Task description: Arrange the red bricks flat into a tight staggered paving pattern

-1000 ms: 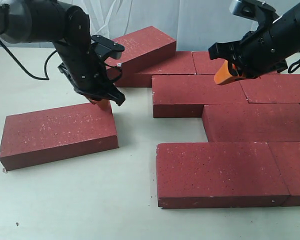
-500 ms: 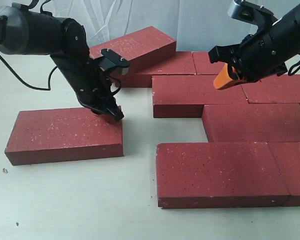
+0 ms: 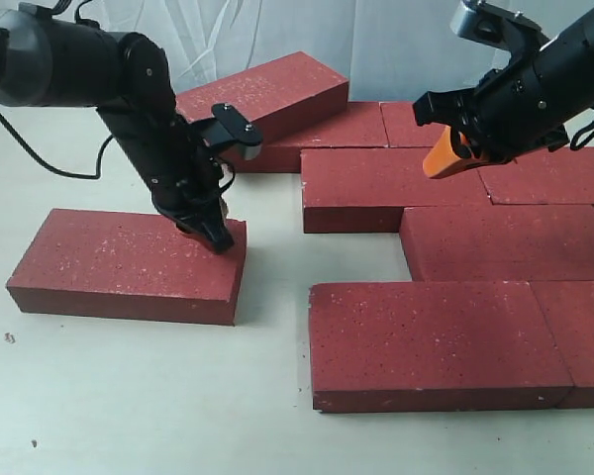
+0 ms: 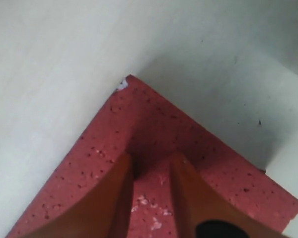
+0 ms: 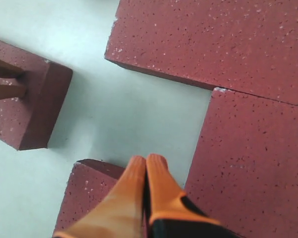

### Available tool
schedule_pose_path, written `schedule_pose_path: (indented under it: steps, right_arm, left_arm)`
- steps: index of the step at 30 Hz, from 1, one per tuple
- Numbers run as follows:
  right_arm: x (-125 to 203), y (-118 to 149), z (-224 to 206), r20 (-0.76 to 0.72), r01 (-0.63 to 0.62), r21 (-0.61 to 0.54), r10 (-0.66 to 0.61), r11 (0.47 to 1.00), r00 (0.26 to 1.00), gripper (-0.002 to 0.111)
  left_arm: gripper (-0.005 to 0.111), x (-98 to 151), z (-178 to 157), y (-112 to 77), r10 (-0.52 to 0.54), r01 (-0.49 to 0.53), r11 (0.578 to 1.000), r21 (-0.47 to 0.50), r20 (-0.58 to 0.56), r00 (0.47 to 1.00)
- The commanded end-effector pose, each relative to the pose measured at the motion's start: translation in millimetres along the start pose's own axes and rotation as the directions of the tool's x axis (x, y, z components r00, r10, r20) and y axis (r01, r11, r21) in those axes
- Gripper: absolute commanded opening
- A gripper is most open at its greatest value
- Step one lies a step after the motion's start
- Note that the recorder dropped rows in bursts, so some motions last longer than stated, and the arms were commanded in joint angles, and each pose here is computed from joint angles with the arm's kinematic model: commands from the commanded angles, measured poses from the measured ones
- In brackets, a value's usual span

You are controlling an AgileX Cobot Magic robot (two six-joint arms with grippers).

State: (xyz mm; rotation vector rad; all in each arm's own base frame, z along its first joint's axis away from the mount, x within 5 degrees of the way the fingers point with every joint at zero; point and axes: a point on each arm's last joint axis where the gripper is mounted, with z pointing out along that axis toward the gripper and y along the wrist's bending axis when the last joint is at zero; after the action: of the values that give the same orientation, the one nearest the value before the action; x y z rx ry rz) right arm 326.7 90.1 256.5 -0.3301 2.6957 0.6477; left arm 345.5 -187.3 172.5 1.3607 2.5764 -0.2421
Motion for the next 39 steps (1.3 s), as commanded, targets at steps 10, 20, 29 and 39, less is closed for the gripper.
schedule_pose_path:
  steps: [10,20,29,39]
  right_arm:
    - [-0.1,0.1,-3.3,0.004,0.016,0.007,-0.016,1.0,1.0,-0.001]
    - [0.0,-0.1,-3.3,0.003,0.016,0.008,-0.016,1.0,1.0,-0.001]
    - [-0.4,-0.2,-3.3,0.007,0.016,0.01,-0.016,1.0,1.0,-0.001]
    - [-0.8,-0.7,-3.3,0.011,0.019,0.015,-0.019,1.0,1.0,-0.001]
  left_arm:
    - [0.026,0.5,-95.5,1.5,0.0,0.026,0.988,-0.152,0.169,0.986]
    - [0.026,48.9,-120.5,56.7,-0.262,0.289,0.942,-0.17,0.164,0.951]
    - [0.026,90.2,-122.5,88.8,-0.461,0.485,0.857,-0.173,0.161,0.873]
    - [0.002,124.6,-113.3,105.9,-0.571,0.591,0.787,-0.18,0.151,0.807]
